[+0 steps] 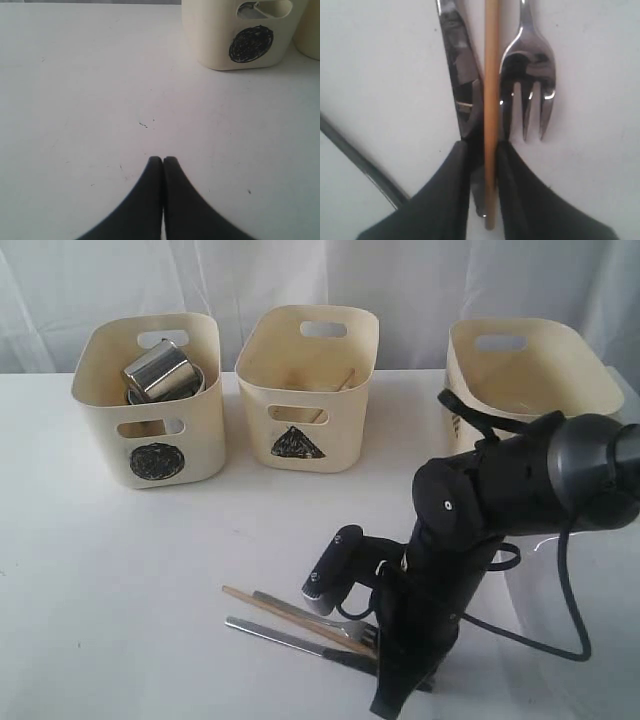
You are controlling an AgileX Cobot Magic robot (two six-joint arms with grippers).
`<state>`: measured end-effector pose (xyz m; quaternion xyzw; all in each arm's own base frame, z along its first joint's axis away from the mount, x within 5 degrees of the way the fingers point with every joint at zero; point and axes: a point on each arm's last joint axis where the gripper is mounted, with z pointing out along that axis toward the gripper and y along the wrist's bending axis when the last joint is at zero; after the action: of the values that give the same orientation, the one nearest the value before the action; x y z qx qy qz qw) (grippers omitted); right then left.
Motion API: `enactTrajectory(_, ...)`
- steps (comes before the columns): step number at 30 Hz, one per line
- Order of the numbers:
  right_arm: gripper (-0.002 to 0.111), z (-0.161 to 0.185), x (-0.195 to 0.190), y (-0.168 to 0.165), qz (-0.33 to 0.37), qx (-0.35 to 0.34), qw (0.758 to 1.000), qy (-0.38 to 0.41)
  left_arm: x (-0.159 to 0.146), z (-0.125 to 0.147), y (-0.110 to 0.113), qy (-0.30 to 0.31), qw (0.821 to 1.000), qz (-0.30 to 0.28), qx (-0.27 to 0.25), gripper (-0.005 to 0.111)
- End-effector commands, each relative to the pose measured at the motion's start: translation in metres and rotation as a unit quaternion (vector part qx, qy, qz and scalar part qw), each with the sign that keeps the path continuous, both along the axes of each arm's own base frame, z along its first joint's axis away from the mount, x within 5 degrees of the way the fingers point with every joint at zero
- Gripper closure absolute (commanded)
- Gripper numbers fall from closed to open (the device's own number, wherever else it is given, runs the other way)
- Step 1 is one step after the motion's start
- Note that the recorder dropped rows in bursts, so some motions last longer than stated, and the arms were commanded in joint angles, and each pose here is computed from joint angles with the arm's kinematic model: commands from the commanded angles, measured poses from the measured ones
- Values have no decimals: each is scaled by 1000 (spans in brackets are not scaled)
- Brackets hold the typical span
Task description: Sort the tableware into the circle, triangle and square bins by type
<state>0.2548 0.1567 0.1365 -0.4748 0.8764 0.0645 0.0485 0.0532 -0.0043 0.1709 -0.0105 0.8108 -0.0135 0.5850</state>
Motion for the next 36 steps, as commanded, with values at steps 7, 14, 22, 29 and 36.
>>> enactTrajectory(7,108,1,-7,-2,3,-9,1000,20,0,-1,0,-1,1000,-3,-1,107)
enactTrajectory(14,108,26,-9,-3,4,11,1000,-15,0,-1,0,-1,1000,-3,-1,107)
enactTrajectory(22,108,58,-9,-4,-20,42,997,-63,0,-1,0,-1,1000,-3,-1,107)
enactTrajectory(29,108,170,56,15,-195,257,883,-342,0,-1,0,-1,1000,-3,-1,107)
enactTrajectory(36,108,154,155,6,-364,321,810,-329,0,-1,0,-1,1000,-3,-1,107)
